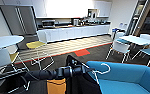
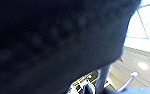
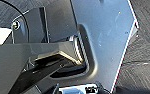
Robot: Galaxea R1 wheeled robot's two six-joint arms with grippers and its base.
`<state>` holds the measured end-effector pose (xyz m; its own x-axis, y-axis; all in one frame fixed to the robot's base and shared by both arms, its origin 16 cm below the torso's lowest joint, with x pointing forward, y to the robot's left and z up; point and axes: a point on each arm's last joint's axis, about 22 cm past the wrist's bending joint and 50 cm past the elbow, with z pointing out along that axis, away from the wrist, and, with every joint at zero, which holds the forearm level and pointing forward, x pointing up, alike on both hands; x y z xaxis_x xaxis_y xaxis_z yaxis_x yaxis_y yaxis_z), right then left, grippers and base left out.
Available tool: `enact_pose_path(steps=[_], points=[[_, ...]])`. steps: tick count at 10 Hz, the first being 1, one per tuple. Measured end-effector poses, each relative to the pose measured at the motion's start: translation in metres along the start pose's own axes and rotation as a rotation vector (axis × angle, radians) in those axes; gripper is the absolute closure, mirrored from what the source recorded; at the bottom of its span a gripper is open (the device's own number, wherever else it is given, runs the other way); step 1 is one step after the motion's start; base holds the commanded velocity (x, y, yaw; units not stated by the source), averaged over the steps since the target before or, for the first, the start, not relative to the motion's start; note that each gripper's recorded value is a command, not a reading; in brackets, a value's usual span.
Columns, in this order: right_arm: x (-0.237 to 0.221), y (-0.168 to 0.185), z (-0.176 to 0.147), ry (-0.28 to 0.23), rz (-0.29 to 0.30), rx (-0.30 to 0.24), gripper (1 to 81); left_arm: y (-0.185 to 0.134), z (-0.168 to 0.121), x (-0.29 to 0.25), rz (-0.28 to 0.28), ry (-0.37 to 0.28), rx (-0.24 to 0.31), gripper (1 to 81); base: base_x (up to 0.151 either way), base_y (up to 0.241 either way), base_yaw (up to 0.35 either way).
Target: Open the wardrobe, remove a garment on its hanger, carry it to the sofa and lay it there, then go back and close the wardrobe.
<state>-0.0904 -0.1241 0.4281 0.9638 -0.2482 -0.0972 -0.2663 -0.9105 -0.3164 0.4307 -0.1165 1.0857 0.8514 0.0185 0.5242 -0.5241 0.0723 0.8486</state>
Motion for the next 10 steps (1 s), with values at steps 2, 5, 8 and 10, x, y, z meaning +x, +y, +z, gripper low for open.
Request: enact_pose_path(steps=[2, 5, 8, 10], points=[[0.001, 0.000, 0.000, 0.006, 0.000, -0.001, 1.0, -0.003, 0.003, -0.008, -0.014, -0.006, -0.001, 81.1, 0.000, 0.000, -0.339], [0.002, 0.000, 0.000, 0.007, 0.000, -0.001, 1.0, -0.012, -0.003, -0.011, -0.023, 0.000, 0.016, 81.1, 0.000, 0.000, -0.339], [0.002, 0.000, 0.000, 0.007, 0.000, 0.000, 1.0, -0.014, -0.005, -0.011, -0.010, 0.000, 0.021, 81.1, 0.000, 0.000, -0.339], [0.002, 0.000, 0.000, 0.007, 0.000, -0.001, 1.0, -0.021, -0.012, -0.014, -0.022, 0.007, 0.035, 81.1, 0.000, 0.000, -0.339]])
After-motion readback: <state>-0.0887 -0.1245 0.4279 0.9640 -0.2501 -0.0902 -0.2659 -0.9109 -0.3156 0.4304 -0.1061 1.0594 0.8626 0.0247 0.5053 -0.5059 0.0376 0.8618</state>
